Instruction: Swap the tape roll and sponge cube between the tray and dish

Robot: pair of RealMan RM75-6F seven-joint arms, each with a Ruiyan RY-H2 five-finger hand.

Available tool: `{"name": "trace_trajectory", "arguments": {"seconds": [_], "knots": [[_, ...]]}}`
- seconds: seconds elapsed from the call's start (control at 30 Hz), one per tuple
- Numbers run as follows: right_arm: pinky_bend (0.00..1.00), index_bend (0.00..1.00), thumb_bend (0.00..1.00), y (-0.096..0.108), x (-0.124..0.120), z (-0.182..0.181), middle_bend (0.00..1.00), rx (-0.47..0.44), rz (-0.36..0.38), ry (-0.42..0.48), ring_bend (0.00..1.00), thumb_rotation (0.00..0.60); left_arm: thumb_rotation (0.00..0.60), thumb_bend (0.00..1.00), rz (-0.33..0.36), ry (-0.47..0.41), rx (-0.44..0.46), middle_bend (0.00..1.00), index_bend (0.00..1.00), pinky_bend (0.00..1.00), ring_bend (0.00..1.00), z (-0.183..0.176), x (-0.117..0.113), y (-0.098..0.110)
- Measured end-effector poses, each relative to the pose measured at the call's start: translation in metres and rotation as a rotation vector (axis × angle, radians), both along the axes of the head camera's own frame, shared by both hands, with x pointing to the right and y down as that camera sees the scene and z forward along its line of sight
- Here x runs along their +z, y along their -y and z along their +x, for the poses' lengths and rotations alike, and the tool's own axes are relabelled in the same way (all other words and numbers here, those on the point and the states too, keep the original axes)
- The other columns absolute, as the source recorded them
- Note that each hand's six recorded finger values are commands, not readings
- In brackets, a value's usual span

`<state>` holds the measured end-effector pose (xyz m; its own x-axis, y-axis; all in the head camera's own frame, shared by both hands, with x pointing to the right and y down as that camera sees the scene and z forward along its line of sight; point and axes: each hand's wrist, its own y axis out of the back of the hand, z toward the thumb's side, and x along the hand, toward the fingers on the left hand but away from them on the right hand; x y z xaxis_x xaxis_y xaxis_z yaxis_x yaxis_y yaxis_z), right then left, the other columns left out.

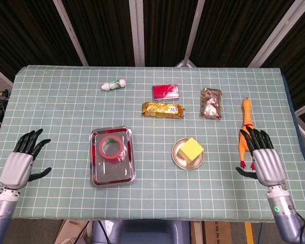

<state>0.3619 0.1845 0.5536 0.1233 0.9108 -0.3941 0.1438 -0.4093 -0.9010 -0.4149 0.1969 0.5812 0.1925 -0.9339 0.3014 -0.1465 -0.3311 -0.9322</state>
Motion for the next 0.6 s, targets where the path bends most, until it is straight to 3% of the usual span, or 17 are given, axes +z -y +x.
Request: {"name": "trace_trajectory", "arguments": {"seconds": [0.27, 0.6], "knots": [[0.00, 0.00, 0.02, -0.049, -0.014, 0.027, 0.00, 0.022, 0.071, -0.120, 0.02, 0.600, 0.600, 0.01, -0.008, 0.035, -0.041, 0.00, 0.22, 0.09, 0.00, -0.011, -0.014, -0.015], [0.00, 0.02, 0.02, -0.048, -0.017, 0.037, 0.00, 0.038, 0.107, -0.210, 0.02, 0.600, 0.600, 0.01, -0.006, 0.053, -0.052, 0.00, 0.22, 0.09, 0.00, -0.018, -0.022, -0.020]]}}
